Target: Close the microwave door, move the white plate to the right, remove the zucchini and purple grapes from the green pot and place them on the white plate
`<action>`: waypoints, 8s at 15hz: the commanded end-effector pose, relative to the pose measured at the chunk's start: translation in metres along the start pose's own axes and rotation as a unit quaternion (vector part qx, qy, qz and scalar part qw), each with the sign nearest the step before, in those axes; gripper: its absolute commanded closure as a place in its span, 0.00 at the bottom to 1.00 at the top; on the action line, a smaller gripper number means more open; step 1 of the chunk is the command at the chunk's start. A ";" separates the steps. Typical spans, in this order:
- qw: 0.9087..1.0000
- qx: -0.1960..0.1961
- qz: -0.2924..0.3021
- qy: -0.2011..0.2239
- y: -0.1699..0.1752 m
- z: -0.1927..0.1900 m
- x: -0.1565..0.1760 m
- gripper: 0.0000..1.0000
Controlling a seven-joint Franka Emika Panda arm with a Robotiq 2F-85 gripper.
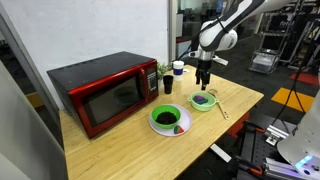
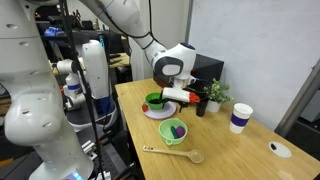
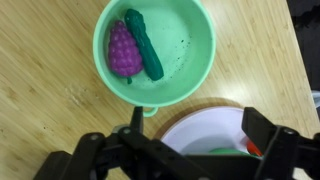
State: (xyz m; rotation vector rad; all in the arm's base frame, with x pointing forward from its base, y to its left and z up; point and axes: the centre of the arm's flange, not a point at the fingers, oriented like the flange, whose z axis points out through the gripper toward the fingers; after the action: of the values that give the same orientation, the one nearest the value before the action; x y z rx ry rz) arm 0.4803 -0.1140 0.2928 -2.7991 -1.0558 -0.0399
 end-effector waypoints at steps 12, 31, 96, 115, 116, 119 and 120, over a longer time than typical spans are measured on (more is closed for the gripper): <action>0.999 -0.004 -0.042 0.006 -0.010 0.007 -0.006 0.00; 0.992 -0.030 -0.120 -0.001 -0.031 0.047 -0.039 0.00; 0.977 -0.040 -0.210 0.009 0.022 0.130 -0.018 0.43; 0.983 0.021 -0.180 -0.014 0.033 0.037 0.012 0.93; 0.986 0.026 -0.166 -0.014 0.033 0.029 0.015 0.93; 0.992 0.033 -0.120 -0.013 0.034 0.006 0.027 0.93; 0.994 0.031 -0.103 -0.014 0.032 0.000 0.031 0.93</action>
State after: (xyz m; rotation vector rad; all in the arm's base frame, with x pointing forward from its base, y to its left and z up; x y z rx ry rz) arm 0.5144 -0.1227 0.2686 -2.5860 -1.4220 -0.0200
